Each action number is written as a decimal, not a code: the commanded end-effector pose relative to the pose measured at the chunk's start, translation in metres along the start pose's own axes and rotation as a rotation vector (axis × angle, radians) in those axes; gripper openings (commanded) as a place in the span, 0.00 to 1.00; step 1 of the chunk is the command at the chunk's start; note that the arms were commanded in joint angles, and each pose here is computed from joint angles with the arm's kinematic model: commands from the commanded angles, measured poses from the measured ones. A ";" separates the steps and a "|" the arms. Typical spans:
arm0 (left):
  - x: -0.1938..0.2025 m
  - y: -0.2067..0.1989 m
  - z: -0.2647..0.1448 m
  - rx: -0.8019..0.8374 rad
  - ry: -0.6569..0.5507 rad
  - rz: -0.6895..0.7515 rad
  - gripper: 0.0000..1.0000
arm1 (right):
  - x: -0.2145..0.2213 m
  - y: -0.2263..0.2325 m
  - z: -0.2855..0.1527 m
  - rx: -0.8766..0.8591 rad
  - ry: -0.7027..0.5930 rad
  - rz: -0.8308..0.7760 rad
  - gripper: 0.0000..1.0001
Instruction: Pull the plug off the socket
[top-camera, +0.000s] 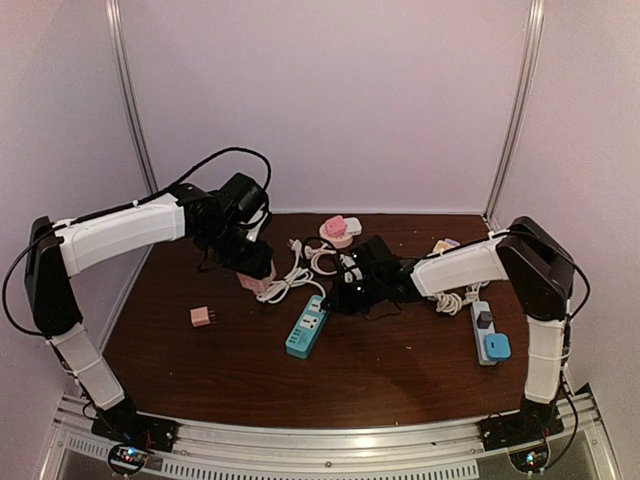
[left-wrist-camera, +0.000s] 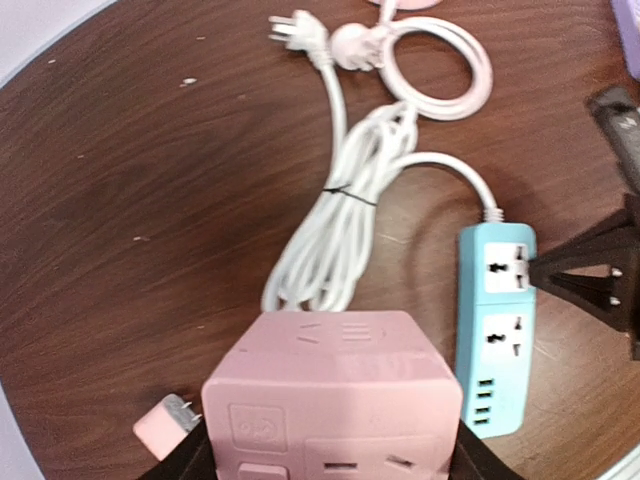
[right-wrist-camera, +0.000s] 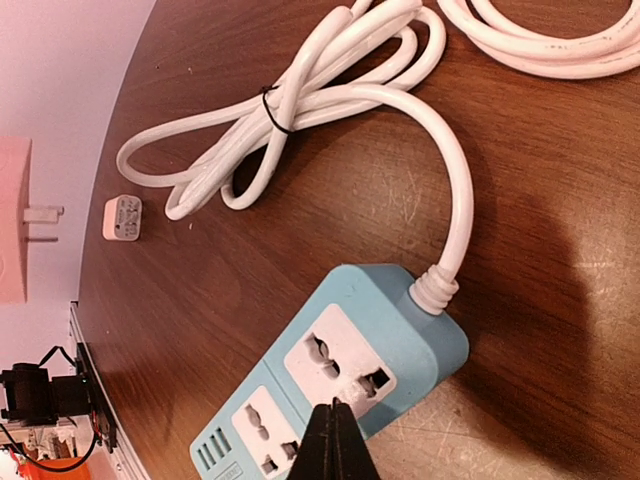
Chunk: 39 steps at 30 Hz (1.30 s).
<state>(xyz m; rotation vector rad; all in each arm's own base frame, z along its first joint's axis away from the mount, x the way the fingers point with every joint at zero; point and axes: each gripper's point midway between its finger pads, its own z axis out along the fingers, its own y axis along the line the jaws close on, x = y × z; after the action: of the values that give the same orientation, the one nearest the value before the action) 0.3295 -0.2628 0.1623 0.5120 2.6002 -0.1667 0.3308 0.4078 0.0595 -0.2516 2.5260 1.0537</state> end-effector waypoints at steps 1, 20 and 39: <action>-0.012 0.066 -0.017 -0.247 -0.090 -0.074 0.26 | -0.030 0.026 -0.028 0.003 -0.070 -0.046 0.00; -0.019 0.266 0.026 -0.796 0.109 -0.140 0.26 | -0.078 0.048 -0.148 0.137 -0.326 -0.175 0.74; -0.010 0.316 0.087 -0.862 0.272 -0.088 0.45 | -0.074 0.037 -0.197 0.191 -0.425 -0.165 0.80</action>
<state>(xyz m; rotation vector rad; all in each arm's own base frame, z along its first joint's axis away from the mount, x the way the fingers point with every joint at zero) 0.4877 0.0038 0.0733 0.1051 2.6493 0.9845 0.3301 0.3065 0.2358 -0.1811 2.1715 0.7479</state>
